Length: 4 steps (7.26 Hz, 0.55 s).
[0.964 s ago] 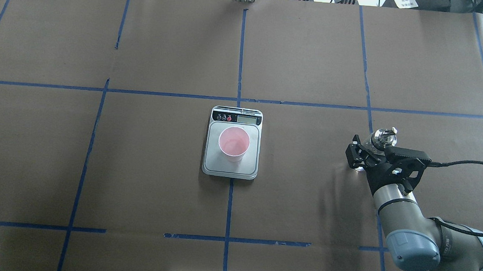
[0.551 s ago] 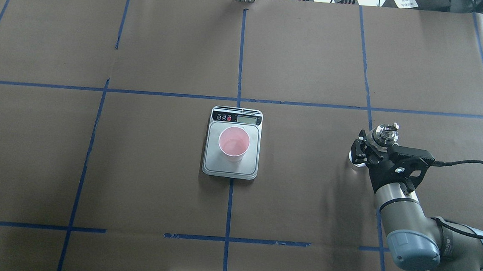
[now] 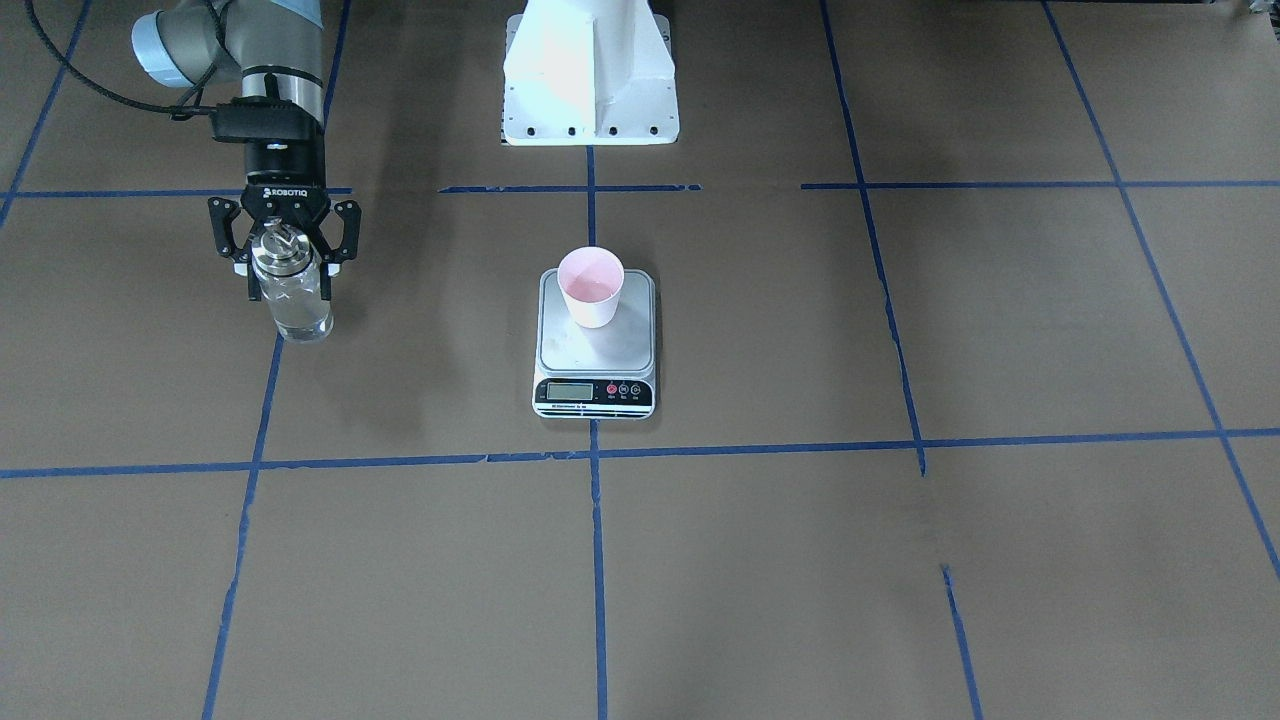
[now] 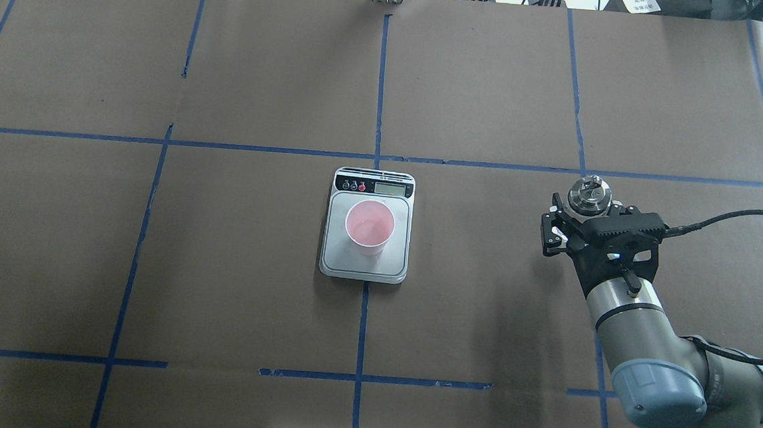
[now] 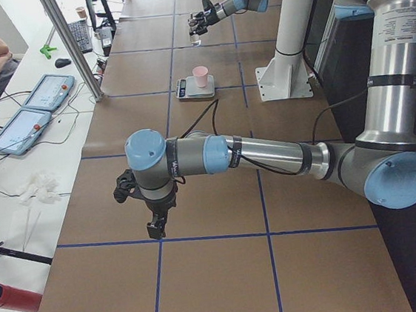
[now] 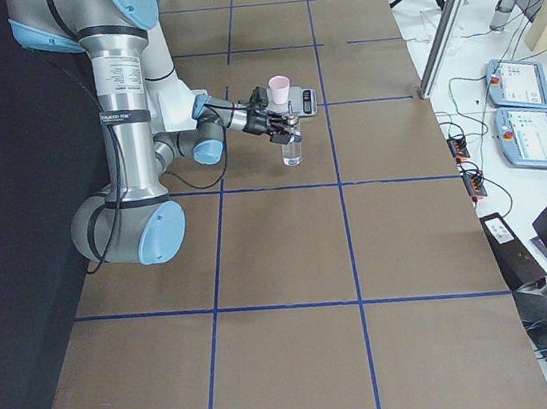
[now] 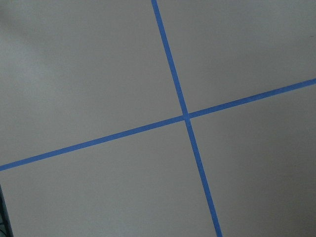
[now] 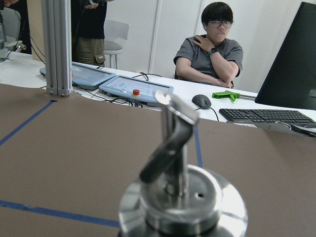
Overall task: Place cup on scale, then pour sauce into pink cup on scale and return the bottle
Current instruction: 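Lift the glass bottle with the right gripper and move toward the scale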
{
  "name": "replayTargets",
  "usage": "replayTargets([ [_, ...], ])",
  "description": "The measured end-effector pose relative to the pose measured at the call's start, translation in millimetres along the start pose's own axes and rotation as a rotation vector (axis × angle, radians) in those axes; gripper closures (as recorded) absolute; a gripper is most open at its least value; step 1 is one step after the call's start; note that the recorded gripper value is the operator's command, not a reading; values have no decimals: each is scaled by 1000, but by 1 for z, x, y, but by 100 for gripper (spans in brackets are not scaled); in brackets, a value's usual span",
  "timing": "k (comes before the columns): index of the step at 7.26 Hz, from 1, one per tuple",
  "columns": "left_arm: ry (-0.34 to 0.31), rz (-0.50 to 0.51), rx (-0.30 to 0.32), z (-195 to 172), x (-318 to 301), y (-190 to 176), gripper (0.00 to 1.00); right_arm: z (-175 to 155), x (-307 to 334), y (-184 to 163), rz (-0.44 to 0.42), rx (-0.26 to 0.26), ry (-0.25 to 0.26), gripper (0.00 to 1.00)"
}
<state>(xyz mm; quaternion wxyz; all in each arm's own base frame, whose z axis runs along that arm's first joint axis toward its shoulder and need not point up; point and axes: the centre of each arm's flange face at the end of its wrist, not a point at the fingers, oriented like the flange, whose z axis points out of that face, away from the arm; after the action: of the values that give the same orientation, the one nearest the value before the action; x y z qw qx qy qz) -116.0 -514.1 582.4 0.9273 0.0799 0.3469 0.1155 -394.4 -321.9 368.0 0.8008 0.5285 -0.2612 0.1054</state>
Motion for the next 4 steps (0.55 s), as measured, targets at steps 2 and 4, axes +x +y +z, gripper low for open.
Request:
replayTargets([
  [2,1,-4,-3,0,0,0,0,-4,-36,-29,-61,16,-55,100],
  [4,6,-19,-14,7,-3,9,0,-2,-50,-37,-93,20,-67,100],
])
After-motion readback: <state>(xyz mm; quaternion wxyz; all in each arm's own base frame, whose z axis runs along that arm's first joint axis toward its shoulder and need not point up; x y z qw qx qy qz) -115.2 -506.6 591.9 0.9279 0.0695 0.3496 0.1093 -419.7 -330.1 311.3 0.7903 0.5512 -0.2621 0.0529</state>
